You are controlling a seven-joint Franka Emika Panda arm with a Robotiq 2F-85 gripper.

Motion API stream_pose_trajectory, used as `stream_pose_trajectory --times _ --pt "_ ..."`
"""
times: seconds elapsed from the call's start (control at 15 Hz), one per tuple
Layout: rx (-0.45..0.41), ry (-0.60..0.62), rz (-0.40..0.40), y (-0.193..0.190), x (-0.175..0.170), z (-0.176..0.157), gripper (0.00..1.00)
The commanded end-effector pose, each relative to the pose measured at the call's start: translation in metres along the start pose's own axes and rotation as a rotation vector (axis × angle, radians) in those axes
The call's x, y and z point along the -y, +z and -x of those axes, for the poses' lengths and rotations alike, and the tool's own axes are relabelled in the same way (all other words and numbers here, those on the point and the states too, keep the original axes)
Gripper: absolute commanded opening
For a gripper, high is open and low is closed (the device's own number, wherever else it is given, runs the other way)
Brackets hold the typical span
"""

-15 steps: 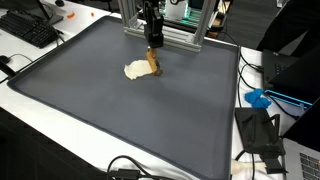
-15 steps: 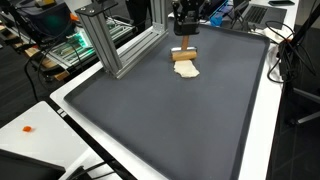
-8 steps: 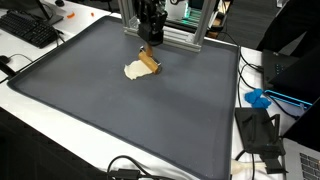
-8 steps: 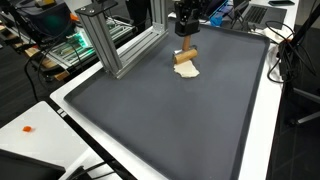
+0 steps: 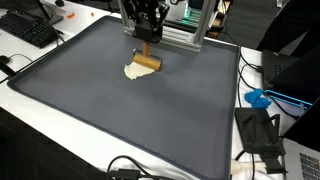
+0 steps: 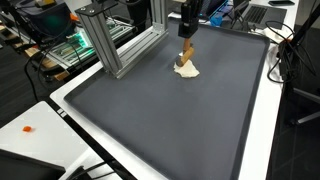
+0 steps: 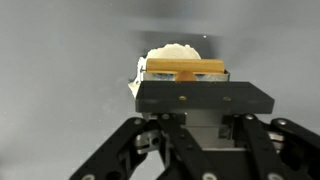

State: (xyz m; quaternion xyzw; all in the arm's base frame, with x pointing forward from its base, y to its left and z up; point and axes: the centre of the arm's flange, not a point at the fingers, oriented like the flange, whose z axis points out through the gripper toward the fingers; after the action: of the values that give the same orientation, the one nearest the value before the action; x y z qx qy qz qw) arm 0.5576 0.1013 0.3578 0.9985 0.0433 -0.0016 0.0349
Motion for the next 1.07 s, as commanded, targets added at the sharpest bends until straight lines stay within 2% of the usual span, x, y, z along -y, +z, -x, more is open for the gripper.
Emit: stream_pose_trajectory --times 0.0,0.27,0.53,0.67,1.0 --pt "-0.006 -0.200 0.036 0.000 -0.006 0.002 0.22" --pt "-0.017 -0.412 0.055 0.006 -0.005 0.004 0.22" --pt "0.001 -0.533 0.028 0.025 -0.001 0.009 0.22" --pt "-0.015 -0.565 0.019 0.027 0.000 0.008 0.22" --pt "-0.059 -0.539 -0.019 0.037 0.009 0.006 0.22"
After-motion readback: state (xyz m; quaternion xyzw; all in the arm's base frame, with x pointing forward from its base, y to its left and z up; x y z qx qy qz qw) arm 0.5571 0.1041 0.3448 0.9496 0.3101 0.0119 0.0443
